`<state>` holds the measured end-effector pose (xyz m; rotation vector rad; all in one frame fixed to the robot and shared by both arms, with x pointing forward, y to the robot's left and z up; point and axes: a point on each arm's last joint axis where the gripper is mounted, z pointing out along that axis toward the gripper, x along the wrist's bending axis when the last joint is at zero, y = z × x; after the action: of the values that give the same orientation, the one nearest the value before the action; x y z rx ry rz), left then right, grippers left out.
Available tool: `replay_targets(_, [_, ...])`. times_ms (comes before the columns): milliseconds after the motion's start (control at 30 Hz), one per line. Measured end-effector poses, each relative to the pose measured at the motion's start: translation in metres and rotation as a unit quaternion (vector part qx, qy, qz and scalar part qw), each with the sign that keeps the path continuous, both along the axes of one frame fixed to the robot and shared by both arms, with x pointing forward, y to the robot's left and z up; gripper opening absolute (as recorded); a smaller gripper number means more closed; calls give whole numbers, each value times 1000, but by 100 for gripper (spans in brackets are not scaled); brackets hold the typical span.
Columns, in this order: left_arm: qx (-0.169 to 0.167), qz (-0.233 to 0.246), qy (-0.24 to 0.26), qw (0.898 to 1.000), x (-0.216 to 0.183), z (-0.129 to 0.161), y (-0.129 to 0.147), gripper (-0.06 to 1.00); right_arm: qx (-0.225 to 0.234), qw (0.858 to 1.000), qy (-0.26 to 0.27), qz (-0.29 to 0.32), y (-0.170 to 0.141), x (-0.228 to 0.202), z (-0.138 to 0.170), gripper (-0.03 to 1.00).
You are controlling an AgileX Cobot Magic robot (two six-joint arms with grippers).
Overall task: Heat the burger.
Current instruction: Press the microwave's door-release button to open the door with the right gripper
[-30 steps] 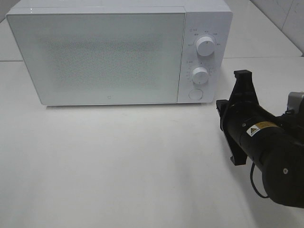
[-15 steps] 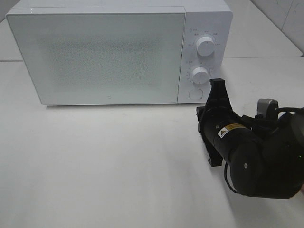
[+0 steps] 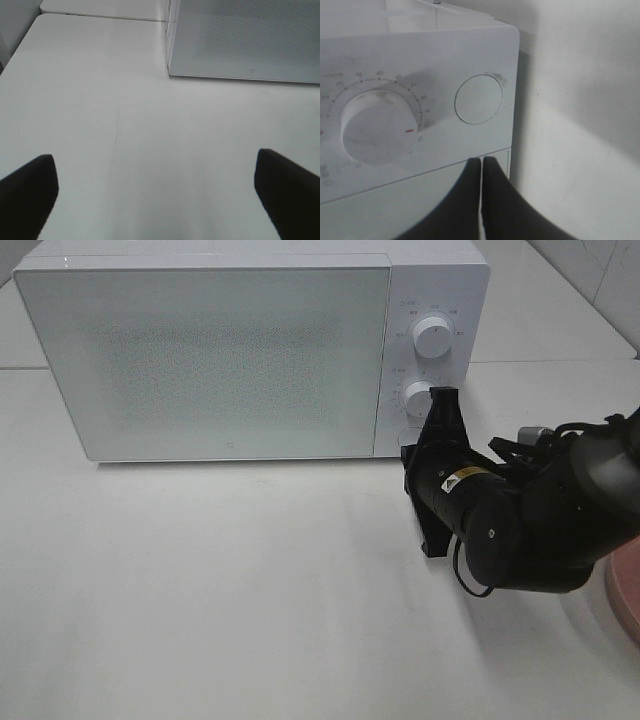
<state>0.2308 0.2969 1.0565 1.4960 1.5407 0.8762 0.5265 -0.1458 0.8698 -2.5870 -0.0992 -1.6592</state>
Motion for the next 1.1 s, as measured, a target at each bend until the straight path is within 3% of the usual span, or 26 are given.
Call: replay_targets(1100, [0, 0, 0, 1000, 0, 0, 0, 99, 25, 999, 4, -44, -10, 41, -13, 1])
